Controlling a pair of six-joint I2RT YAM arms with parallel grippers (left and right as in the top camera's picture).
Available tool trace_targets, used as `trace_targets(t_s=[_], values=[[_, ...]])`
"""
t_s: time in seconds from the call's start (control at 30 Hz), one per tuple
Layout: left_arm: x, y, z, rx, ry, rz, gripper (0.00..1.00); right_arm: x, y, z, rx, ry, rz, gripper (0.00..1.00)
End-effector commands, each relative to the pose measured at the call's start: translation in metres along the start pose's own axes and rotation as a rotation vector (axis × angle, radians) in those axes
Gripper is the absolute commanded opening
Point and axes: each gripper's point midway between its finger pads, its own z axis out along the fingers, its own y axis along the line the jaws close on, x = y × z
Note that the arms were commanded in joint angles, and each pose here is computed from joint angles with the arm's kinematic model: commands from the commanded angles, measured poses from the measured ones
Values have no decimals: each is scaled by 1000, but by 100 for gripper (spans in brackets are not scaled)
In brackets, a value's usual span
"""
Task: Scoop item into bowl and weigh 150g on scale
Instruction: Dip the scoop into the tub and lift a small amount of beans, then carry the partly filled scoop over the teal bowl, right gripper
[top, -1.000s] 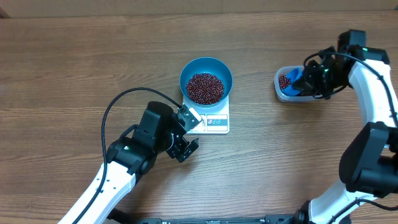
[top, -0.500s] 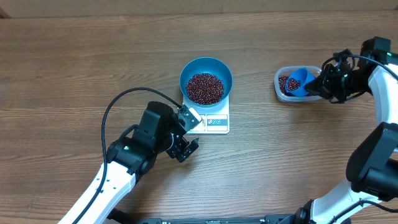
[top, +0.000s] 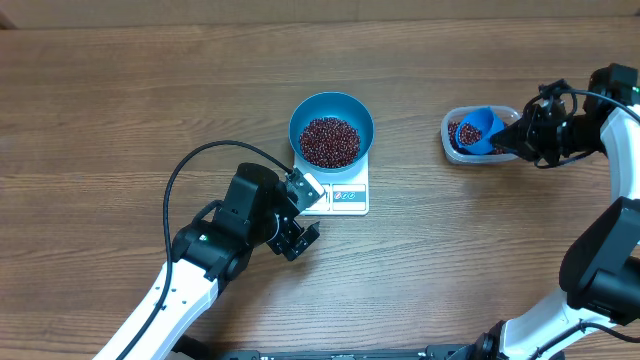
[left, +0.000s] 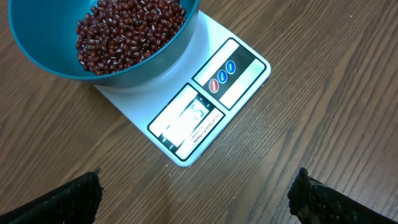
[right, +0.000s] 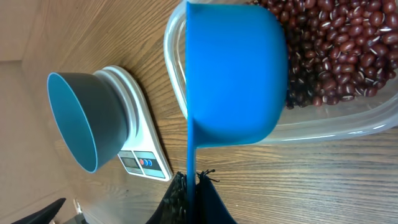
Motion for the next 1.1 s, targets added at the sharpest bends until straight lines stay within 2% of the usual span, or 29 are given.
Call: trace_targets(t_s=[0.0, 0.57, 1.07], values=[[0, -1, -1, 8, -11, 12, 100, -11, 21, -23, -29, -67, -78, 4], [0, -1, -1, 9, -11, 12, 99, 11, 95, -89, -81, -233, -268, 4], [0, -1, -1, 8, -11, 12, 99, 42, 181, -36, -117, -160, -474, 4]])
